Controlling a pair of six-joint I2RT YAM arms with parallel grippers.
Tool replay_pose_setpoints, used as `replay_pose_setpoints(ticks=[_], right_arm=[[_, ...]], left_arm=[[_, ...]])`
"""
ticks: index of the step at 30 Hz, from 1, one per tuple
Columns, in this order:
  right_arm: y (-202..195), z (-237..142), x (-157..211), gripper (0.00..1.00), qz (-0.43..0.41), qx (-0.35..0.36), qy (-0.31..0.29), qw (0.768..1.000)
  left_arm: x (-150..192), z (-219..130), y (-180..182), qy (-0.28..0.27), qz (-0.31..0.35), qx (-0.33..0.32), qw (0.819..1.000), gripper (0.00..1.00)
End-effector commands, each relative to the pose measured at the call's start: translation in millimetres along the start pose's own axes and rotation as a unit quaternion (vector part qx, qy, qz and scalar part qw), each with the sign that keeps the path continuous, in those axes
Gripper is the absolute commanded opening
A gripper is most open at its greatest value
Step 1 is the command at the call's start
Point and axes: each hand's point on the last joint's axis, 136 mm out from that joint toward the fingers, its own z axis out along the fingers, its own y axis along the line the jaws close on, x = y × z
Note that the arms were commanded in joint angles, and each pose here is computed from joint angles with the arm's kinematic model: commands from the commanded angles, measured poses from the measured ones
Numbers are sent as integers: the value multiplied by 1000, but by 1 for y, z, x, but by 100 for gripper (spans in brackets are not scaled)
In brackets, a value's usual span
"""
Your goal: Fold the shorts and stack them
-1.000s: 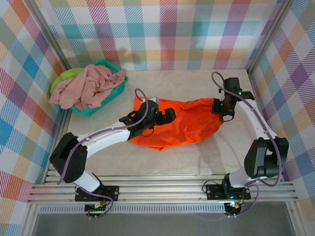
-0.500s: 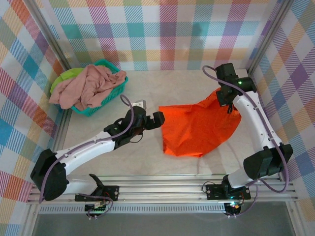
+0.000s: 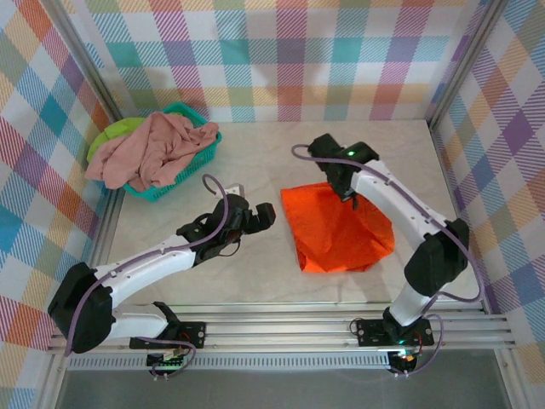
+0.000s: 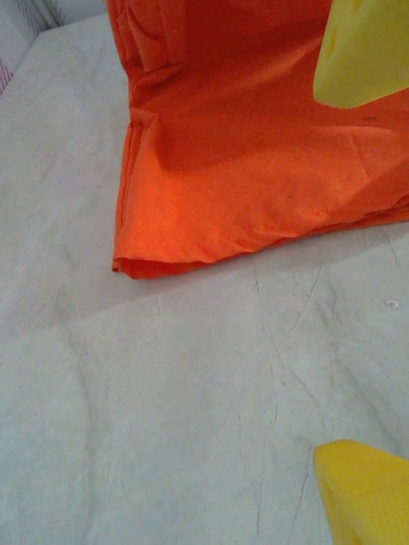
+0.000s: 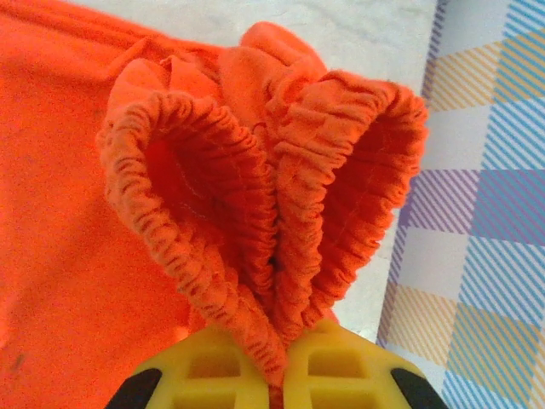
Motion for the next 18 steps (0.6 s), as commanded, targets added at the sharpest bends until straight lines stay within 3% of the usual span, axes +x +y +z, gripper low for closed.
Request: replay_pose_setpoints(ticks=[1,7,13,15,17,18], right_arm=[[15,0,6,0,8,12,15,1000],[62,-4,4,6,7,-31,19,999],[128,-2,8,13,14,-146,53,988],[157,-10,9,22,25,-226,60,972],[188,-30,4,35,42,-331,57,941],[201,-41,2,48,49,-379,54,922]], left_arm=[[-4,-3,13,-15,-16,-18,1000,100],[2,1,29,-20,-44,-36,998,100],[4,4,33,-22,-53,-43,997,100],[5,5,34,-22,-55,-43,997,100],[4,5,35,-26,-61,-42,997,100],[3,4,35,-28,-63,-41,997,100]])
